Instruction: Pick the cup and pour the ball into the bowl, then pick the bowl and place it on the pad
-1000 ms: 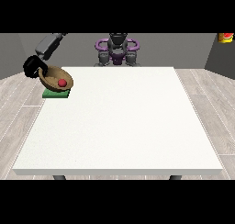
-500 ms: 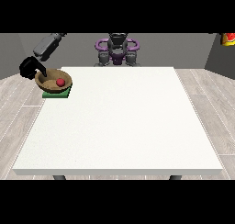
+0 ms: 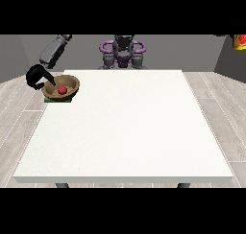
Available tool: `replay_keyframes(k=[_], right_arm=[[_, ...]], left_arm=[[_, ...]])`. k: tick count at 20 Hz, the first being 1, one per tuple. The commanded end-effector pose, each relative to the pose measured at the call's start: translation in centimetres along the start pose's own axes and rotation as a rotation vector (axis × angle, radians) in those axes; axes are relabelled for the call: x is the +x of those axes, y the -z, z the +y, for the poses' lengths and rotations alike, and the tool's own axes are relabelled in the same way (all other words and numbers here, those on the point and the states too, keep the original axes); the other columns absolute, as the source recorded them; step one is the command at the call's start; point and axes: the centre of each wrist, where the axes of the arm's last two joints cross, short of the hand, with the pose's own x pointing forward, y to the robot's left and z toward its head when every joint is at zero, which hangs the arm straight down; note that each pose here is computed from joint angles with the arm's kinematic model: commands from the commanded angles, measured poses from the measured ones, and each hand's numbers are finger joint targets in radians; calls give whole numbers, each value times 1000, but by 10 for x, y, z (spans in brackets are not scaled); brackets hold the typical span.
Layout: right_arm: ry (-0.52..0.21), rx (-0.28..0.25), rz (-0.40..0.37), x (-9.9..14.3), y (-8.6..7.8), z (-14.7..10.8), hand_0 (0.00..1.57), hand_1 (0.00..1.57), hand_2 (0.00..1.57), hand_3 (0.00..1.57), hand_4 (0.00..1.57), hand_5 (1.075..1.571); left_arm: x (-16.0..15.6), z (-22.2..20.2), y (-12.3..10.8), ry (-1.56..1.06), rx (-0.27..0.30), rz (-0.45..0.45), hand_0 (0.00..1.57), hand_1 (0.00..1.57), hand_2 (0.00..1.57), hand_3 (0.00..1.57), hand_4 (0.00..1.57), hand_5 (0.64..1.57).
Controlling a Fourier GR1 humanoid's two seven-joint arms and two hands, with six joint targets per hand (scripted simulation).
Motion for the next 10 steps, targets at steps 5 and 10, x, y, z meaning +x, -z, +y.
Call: replay_keyframes(k=[5, 10], right_arm=[[-138, 86, 70, -17, -1, 9, 0, 0, 0, 0, 0, 1400], [-203, 129, 68, 30, 7, -3, 0, 0, 0, 0, 200, 1375]], left_arm=[[9, -39, 16, -14, -51, 16, 0, 0, 0, 0, 1190, 1569], [-27, -30, -2, -11, -4, 136, 0, 0, 0, 0, 1190, 1569]])
